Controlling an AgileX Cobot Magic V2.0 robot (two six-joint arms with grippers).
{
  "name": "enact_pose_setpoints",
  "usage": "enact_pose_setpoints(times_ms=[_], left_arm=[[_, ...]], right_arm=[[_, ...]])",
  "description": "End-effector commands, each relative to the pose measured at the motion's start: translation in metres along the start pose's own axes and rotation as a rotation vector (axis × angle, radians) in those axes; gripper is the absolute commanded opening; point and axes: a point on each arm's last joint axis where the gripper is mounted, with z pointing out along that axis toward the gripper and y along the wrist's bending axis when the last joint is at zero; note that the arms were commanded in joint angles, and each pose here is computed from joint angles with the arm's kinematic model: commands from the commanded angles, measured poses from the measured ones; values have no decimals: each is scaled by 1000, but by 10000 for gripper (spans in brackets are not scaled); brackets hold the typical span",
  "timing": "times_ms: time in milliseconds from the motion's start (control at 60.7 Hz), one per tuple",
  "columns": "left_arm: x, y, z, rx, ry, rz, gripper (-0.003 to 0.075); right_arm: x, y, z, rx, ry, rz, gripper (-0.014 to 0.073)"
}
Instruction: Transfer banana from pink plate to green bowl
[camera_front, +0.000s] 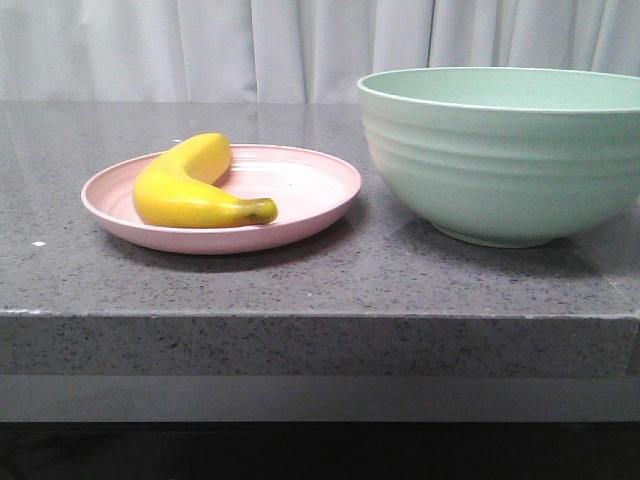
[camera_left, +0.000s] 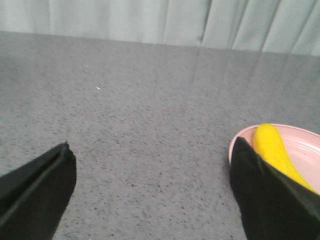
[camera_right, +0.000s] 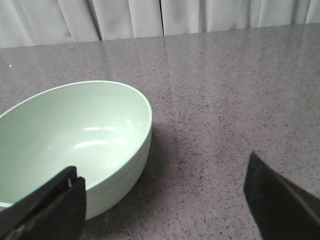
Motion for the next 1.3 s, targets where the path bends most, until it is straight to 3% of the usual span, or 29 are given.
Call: enact_pose_setpoints(times_ms=[0, 198, 478, 741, 1038, 1285], left_arm=[[-28, -12, 11, 73, 23, 4, 615], [-42, -52, 61, 216, 319, 82, 615], [-44, -105, 128, 305, 494, 110, 615], [-26, -128, 187, 299, 652, 93, 606], [-6, -134, 211, 282, 734, 104, 440], [-11, -136, 216, 291, 657, 90, 248]], right_arm=[[-17, 2, -2, -3, -95, -7, 652], [-16, 2, -2, -3, -90, -7, 652], [-14, 2, -1, -2, -64, -7, 652], [-14, 2, -1, -2, -69, -7, 652], [-15, 2, -1, -3, -72, -7, 652], [-15, 2, -1, -3, -75, -7, 652]])
